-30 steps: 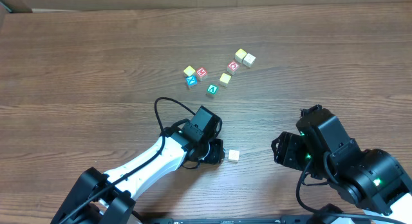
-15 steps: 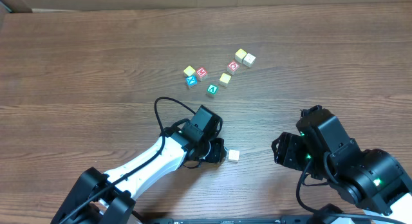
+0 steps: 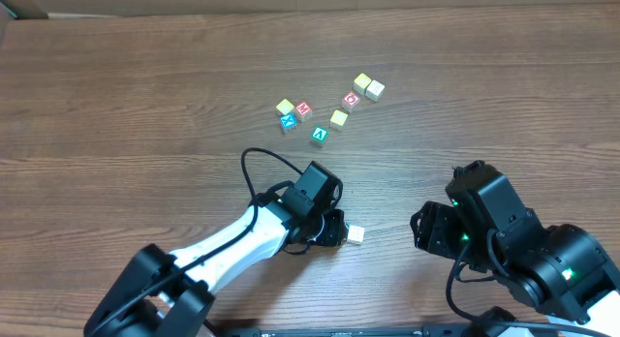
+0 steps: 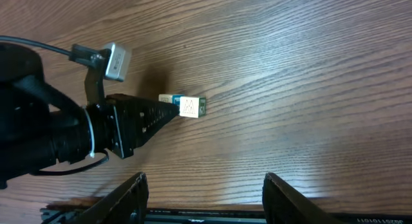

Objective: Flip 3 blocks
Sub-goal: 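Carry the E block forward and place it beside the M block, then move the left gripper back to the green A block, then grasp the green A block with the left gripper and lift, then carry the A block forward and place it left of the E block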

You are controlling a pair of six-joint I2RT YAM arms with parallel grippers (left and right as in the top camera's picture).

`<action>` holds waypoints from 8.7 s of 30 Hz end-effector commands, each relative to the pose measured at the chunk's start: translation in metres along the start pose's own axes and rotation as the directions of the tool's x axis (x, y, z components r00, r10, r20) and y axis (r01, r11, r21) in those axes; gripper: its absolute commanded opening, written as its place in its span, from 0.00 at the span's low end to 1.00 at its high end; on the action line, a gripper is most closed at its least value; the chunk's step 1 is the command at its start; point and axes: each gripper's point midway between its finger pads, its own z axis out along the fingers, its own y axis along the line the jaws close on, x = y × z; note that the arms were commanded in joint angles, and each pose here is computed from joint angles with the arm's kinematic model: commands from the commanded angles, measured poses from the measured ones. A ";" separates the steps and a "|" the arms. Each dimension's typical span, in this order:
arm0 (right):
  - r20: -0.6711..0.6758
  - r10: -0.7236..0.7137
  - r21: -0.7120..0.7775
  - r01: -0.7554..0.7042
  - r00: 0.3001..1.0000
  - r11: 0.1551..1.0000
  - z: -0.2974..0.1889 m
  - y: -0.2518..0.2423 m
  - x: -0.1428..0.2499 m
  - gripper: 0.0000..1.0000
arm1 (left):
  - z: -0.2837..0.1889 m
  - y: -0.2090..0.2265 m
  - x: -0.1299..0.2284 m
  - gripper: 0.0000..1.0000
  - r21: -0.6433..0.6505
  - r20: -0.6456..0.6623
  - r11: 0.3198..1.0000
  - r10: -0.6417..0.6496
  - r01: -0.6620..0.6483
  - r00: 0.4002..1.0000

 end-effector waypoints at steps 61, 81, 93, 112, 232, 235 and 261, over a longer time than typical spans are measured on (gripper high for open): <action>-0.045 0.002 0.045 0.000 0.999 0.999 0.019 0.008 -0.009 0.57 | -0.050 0.032 -0.210 0.61 -0.251 0.087 0.948 0.222 -0.195 0.971; -0.059 -0.015 0.052 0.018 0.998 0.998 0.019 0.006 -0.006 0.57 | -0.013 0.061 -0.206 0.41 -0.290 -0.024 0.927 0.241 -0.237 0.970; -0.069 -0.015 0.048 0.018 0.998 0.999 0.019 0.007 -0.004 0.57 | -0.013 0.061 -0.206 0.38 -0.290 -0.024 0.927 0.241 -0.238 0.970; -0.070 -0.015 0.047 0.018 0.997 0.999 0.019 0.007 -0.004 0.57 | -0.013 0.060 -0.206 0.27 -0.290 -0.025 0.927 0.242 -0.239 0.970; -0.084 -0.014 0.056 0.019 0.996 0.998 0.019 0.004 0.000 0.56 | -0.100 0.021 -0.065 0.05 -0.330 0.026 0.943 0.050 -0.039 0.998; -0.092 -0.021 0.059 0.026 0.996 0.998 0.019 0.004 0.002 0.56 | -0.079 0.025 -0.033 0.06 -0.270 0.009 0.962 0.031 -0.028 0.999; -0.125 -0.051 0.026 0.055 0.991 0.998 0.021 0.019 0.019 0.56 | -0.030 0.024 0.005 0.16 -0.204 0.009 0.979 0.030 -0.028 0.999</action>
